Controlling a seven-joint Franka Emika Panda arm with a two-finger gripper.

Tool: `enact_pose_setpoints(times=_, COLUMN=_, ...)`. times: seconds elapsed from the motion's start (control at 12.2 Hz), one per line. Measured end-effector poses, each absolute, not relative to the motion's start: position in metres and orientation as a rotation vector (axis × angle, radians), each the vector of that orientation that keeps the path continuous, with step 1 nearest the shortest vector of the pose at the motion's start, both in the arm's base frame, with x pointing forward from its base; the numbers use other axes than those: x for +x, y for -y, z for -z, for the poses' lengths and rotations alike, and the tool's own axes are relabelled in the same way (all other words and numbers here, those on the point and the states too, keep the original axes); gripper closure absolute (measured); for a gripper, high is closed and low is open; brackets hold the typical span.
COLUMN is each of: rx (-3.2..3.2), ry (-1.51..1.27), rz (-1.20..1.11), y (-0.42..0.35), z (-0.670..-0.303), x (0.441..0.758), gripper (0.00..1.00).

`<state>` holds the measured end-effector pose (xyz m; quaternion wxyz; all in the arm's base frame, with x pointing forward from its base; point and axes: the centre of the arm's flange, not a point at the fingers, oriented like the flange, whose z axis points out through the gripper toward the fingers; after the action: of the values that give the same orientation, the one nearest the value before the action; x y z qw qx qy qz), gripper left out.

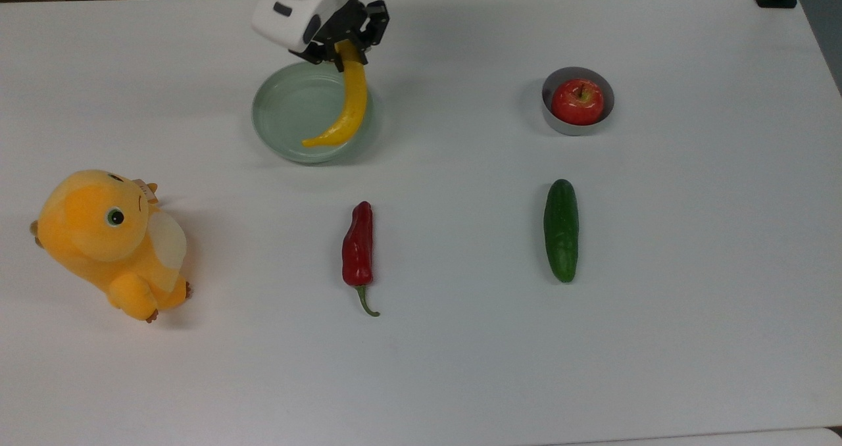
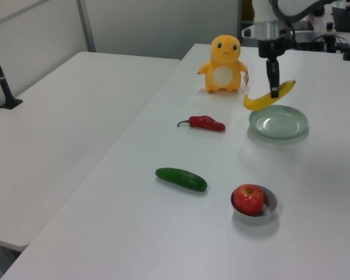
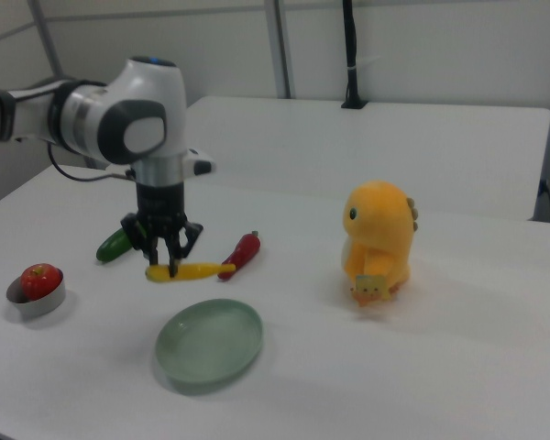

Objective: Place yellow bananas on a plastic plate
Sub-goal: 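Lower the banana onto the plate and open the gripper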

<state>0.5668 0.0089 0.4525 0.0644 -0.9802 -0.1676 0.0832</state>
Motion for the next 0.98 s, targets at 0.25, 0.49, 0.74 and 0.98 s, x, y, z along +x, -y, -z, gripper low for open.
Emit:
enact_pose_setpoints(times=0.25, rx=-2.956, ry=0.511, rz=-0.229, y=0.024, z=-0.42, x=0.564, gripper=0.67)
enact_pose_setpoints(times=0.49, rx=-2.944, ry=0.529, rz=-0.255, y=0.034, z=-0.402, x=0.557, gripper=0.67)
enact_pose_setpoints(times=0.74, rx=-2.935, ry=0.526, rz=-0.287, y=0.035, z=-0.392, x=0.551, gripper=0.62)
enact_pose_setpoints(times=0.98, rx=-2.935, ry=0.513, rz=-0.291, y=0.04, z=-0.39, x=0.55, gripper=0.26)
